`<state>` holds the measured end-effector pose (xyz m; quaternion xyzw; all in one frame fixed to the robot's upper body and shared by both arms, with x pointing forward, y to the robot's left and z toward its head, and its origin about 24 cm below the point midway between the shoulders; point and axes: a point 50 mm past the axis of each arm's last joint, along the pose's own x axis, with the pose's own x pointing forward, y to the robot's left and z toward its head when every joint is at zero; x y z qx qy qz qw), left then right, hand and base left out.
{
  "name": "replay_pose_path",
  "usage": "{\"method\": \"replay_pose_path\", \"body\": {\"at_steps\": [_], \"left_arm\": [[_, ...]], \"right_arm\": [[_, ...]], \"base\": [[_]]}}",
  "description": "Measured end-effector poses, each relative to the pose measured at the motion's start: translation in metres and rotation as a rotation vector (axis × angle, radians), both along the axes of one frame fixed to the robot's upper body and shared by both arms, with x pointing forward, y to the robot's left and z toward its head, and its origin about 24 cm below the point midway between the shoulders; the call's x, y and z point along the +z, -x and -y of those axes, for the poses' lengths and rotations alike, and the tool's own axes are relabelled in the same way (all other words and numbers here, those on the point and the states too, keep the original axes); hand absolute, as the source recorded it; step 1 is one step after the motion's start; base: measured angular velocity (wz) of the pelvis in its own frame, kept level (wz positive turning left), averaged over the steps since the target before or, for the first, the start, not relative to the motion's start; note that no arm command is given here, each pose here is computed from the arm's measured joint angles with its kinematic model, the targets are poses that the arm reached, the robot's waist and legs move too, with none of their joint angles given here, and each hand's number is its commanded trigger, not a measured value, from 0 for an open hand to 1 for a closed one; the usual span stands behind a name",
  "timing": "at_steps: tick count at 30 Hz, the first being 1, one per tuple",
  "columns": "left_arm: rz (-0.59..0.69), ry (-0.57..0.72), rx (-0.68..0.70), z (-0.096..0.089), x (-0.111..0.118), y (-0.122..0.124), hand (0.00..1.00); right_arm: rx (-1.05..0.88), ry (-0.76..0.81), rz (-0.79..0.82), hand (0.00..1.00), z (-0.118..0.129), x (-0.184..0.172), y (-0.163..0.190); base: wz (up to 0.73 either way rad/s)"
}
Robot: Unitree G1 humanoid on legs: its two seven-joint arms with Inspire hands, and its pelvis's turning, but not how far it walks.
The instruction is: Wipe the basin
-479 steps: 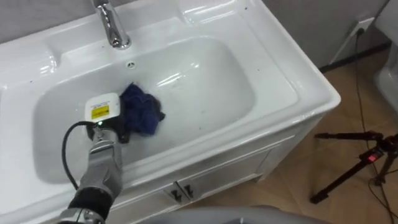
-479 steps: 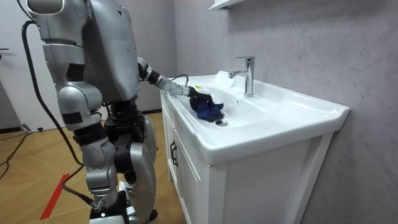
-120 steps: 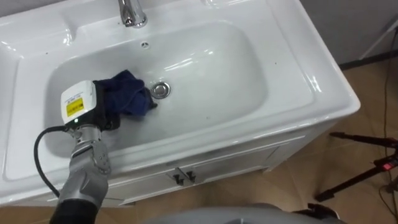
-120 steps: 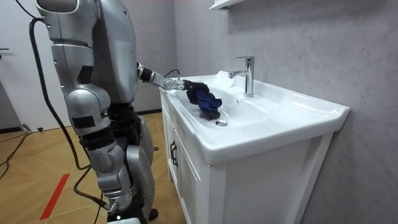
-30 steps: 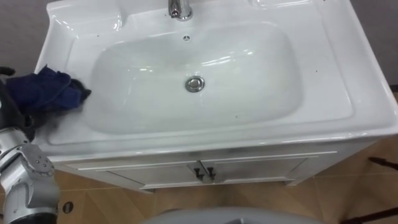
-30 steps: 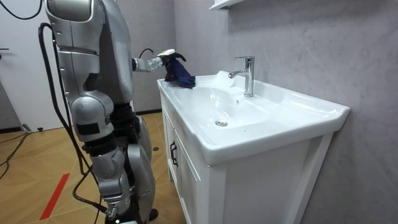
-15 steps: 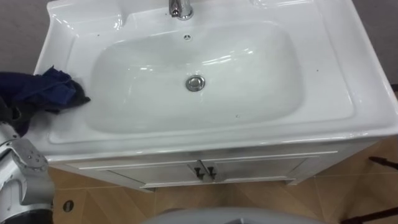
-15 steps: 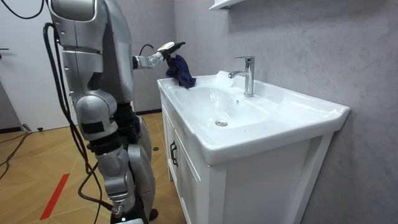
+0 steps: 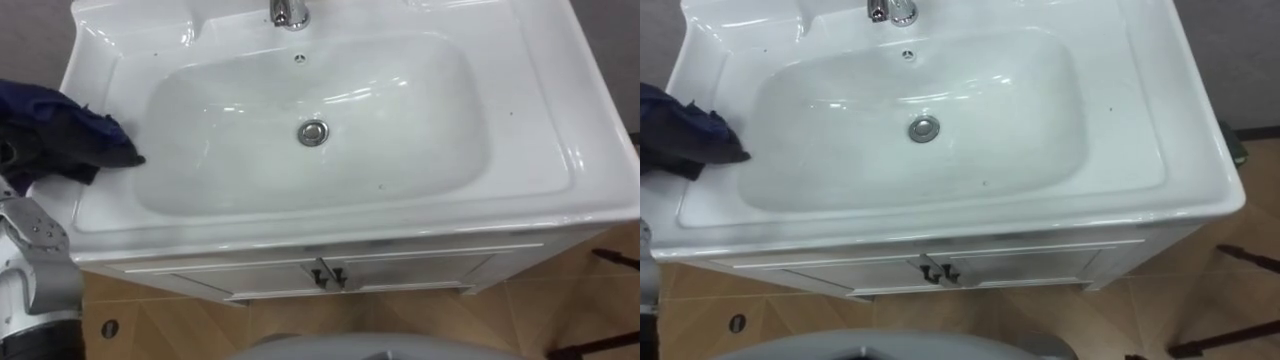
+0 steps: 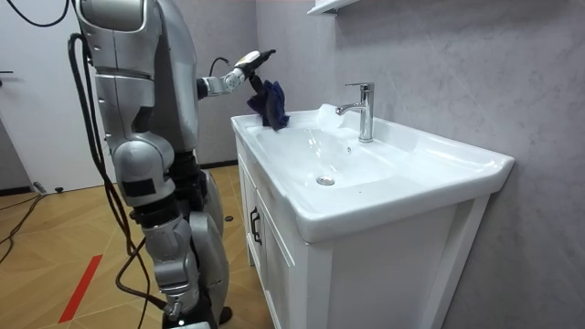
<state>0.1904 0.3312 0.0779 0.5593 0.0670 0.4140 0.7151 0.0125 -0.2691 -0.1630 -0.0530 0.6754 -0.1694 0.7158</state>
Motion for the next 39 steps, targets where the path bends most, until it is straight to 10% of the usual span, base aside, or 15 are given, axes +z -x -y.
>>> {"method": "replay_pose_path", "body": {"at_steps": [39], "left_arm": [[0.232, 0.002, 0.225, -0.061, 0.044, 0.037, 0.0]], "right_arm": [[0.028, 0.029, -0.062, 0.0, 0.014, 0.005, 0.01]], "base": [[0.0]]}}
